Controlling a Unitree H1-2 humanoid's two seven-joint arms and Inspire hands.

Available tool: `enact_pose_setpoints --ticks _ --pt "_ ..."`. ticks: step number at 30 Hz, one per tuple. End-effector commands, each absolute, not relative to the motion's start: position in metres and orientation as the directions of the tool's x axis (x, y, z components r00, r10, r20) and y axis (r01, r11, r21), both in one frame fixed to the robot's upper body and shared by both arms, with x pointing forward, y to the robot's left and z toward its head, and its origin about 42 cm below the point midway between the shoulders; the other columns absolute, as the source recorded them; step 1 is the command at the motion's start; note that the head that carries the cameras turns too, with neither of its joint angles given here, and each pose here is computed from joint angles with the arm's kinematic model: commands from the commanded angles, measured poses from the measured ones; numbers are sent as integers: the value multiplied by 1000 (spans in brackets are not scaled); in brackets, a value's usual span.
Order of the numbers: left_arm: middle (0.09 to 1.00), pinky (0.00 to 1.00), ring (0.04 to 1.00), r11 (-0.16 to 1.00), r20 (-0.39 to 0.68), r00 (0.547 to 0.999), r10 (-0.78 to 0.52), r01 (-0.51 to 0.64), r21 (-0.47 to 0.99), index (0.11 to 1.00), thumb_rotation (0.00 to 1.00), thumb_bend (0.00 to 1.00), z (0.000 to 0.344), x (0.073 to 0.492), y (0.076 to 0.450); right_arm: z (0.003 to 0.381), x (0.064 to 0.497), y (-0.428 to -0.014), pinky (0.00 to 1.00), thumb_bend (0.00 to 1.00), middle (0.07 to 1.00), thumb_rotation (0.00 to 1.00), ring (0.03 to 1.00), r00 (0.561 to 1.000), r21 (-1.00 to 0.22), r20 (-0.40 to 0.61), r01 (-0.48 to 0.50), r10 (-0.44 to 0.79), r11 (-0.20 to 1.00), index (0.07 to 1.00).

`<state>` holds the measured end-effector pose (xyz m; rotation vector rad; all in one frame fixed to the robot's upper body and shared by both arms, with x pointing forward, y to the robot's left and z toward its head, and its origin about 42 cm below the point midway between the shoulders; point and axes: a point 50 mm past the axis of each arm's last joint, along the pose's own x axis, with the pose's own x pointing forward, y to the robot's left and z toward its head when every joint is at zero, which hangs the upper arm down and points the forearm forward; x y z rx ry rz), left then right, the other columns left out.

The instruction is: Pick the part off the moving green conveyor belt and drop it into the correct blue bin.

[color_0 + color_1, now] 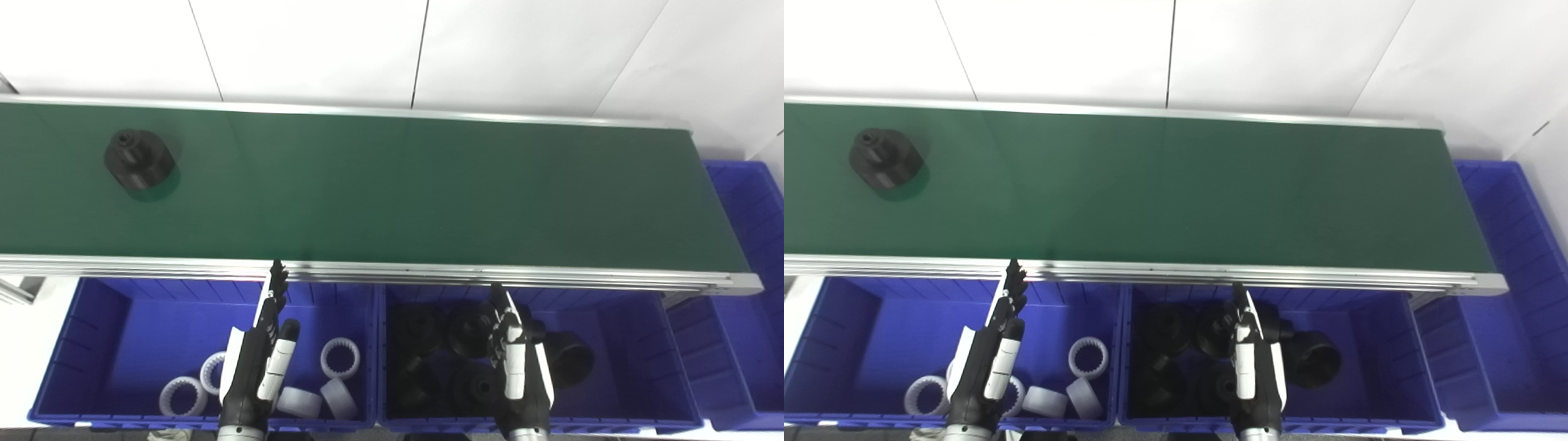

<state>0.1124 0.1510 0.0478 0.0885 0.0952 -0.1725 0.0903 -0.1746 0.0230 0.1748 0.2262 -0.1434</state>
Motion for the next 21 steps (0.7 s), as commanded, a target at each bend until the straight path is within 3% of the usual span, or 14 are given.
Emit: enact_pose_setpoints --ticks 1,13,21 --pt "1000 1000 1000 982 -50 983 -177 179 54 1000 1000 721 53 115 145 26 93 -178 972 830 986 996 963 981 170 -151 149 -123 974 966" --pt "1000 1000 1000 982 -21 982 -188 188 -1 1000 989 687 22 127 126 -2 102 -197 979 849 976 980 958 982 165 -142 152 -129 975 959" --pt "1000 1000 1000 980 -14 980 -198 198 -9 1000 984 600 18 133 113 11 105 -210 967 825 1000 986 979 991 144 -79 116 -105 983 988"
